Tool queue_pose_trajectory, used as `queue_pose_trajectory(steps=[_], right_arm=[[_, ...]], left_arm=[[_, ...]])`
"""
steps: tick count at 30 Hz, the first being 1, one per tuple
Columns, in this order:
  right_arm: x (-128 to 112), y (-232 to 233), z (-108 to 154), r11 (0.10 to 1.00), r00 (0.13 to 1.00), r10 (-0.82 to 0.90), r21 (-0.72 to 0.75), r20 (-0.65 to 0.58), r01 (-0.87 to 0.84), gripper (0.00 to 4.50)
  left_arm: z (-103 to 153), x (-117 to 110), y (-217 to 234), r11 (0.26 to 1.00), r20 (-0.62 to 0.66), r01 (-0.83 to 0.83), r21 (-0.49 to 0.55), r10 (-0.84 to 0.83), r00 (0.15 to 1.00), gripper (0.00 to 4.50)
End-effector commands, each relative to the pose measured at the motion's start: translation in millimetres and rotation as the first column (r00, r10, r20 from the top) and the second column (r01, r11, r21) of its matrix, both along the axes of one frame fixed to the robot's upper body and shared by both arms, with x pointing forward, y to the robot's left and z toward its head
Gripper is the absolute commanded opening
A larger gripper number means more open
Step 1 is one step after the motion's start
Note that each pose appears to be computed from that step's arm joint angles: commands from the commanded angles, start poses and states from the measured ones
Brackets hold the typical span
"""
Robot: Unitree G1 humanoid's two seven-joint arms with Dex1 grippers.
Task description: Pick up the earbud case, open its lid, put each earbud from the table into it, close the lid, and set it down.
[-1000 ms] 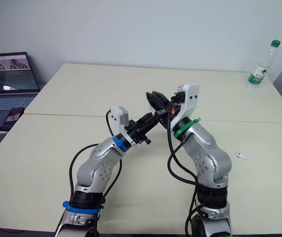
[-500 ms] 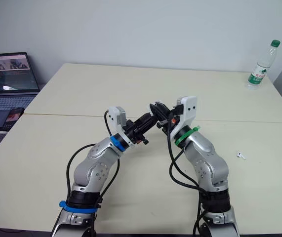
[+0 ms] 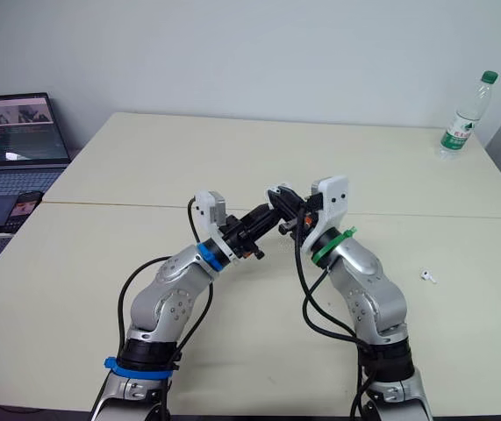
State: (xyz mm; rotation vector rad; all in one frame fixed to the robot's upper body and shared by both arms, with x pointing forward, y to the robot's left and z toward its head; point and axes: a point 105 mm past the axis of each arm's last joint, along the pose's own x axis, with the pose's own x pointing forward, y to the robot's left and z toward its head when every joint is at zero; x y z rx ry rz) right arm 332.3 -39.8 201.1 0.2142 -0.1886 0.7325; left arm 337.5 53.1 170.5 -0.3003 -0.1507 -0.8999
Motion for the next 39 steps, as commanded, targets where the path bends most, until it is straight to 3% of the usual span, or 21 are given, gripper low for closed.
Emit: queue_pose_trajectory(steps=[1, 29, 39], right_arm=[[0, 4, -4, 1.0, 1.0, -0.003, -0.026, -0.001, 0.003, 0.43], [5, 2, -18, 0.986, 0.997, -0.069, -0.155, -0.03, 0.064, 0.43], [4, -2, -18, 0.993, 0.994, -0.089, -0.086, -0.062, 0.083, 0.43]], left_arm=[[25, -10, -3, 0.998, 0.092, 0.047, -0.052, -0.042, 0.995, 0.76], [20, -16, -9, 0.996, 0.104, 0.083, -0.015, -0.081, 0.991, 0.76], [27, -8, 0, 0.994, 0.069, 0.036, -0.104, -0.029, 0.997, 0.76]])
